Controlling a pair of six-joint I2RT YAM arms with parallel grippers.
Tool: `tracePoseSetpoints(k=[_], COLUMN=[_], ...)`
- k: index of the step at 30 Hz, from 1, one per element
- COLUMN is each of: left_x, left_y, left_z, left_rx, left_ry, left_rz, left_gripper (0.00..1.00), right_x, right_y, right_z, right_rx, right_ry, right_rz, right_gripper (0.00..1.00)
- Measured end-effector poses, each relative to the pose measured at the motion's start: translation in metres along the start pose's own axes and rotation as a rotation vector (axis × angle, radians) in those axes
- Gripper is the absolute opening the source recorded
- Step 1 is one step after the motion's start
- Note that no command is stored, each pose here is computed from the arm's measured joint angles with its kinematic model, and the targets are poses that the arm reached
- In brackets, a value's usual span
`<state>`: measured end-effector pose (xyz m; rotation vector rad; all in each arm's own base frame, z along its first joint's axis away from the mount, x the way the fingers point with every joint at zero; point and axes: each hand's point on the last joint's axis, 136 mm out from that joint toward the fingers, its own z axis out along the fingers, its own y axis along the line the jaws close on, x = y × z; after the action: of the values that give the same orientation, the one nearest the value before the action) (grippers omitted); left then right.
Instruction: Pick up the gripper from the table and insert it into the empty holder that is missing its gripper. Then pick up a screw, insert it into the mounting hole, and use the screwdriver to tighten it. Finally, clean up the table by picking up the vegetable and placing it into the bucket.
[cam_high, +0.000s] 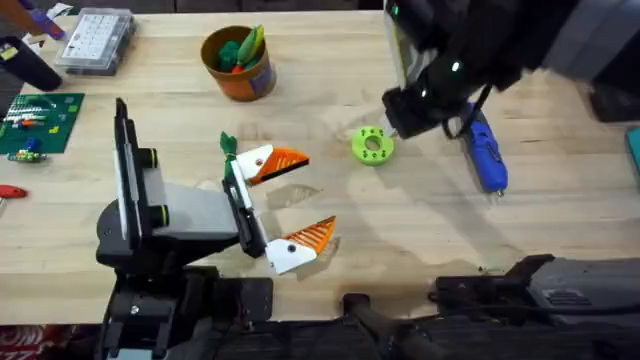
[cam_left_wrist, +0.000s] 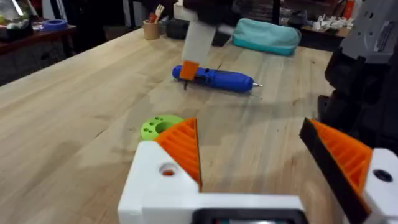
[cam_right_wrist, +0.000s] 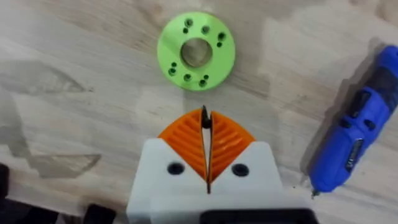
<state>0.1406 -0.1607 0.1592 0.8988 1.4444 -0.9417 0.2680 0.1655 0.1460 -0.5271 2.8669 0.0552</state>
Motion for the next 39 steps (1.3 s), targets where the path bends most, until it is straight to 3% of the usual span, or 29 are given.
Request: tracePoseSetpoints(k=[12, 27, 39], left_x=[0.0, 0.0, 0.0], left_y=[0.0, 0.0, 0.0], left_z=[0.0, 0.0, 0.0], left_rx=[0.0, 0.0, 0.0], left_ry=[0.0, 0.0, 0.0], left_rz=[0.0, 0.0, 0.0], left_gripper=[0.99, 0.99, 0.99], right_x=[-0.039, -0.053, -0.065], right_y=[0.034, 0.071, 0.096], right_z=[-0.083, -0.156, -0.163], right_rx=[-0.06, -0.149, -0.242], right_ry=[-0.172, -0.334, -0.35], right_rz=[-0.122, -0.313, -0.443], right_gripper=[0.005, 0.005, 0.005])
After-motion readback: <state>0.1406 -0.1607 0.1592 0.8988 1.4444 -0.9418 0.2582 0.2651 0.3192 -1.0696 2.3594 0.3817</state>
